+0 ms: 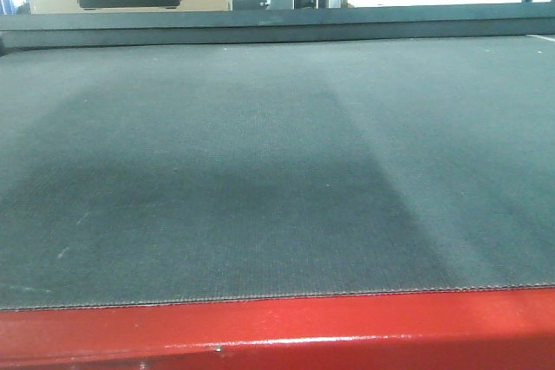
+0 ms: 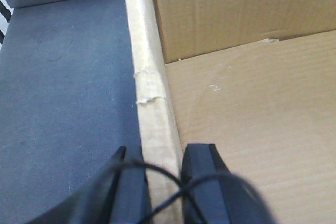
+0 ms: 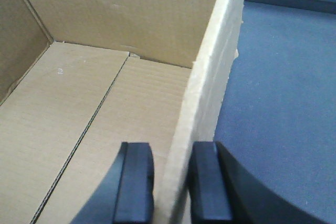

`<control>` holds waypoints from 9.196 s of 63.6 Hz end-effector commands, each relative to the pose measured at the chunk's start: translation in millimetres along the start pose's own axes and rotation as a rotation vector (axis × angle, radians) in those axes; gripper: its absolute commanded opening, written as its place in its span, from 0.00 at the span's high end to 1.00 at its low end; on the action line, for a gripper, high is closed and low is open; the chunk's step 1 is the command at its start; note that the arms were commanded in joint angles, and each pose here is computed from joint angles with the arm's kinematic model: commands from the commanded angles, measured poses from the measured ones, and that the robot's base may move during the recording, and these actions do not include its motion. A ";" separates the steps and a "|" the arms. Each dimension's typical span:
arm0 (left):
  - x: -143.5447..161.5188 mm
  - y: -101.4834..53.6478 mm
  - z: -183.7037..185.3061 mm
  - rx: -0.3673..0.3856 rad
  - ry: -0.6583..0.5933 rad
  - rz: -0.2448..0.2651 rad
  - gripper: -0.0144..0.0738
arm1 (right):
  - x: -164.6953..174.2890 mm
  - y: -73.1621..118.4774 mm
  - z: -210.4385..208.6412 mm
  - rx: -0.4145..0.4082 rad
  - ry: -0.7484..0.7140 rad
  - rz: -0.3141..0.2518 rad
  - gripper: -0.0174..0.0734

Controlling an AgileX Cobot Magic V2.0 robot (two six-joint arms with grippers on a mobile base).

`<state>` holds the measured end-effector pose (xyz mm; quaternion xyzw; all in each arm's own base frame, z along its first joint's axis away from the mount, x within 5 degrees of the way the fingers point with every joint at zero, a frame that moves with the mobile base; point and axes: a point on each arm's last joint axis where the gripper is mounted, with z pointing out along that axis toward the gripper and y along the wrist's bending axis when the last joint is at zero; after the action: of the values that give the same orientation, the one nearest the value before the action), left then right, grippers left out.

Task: Grab carton from right shelf to conveyor

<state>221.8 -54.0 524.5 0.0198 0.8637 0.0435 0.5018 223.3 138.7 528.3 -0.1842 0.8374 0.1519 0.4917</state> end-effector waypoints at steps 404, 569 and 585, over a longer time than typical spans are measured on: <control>356.5 30.3 12.9 -0.057 -0.594 -0.089 0.82 | 299.3 -47.2 -88.9 0.165 -0.530 -0.040 0.87; 356.5 30.3 12.9 -0.057 -0.594 -0.089 0.82 | 376.8 -71.3 -39.9 0.518 -0.557 0.049 0.87; 356.5 30.3 12.9 -0.057 -0.594 -0.089 0.82 | 376.8 -71.3 -39.9 0.518 -0.557 0.049 0.87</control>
<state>56.7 4.6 209.8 -0.0190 0.6866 0.0390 0.7257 56.8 -1.2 207.7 0.0150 0.6975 -0.0026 0.7164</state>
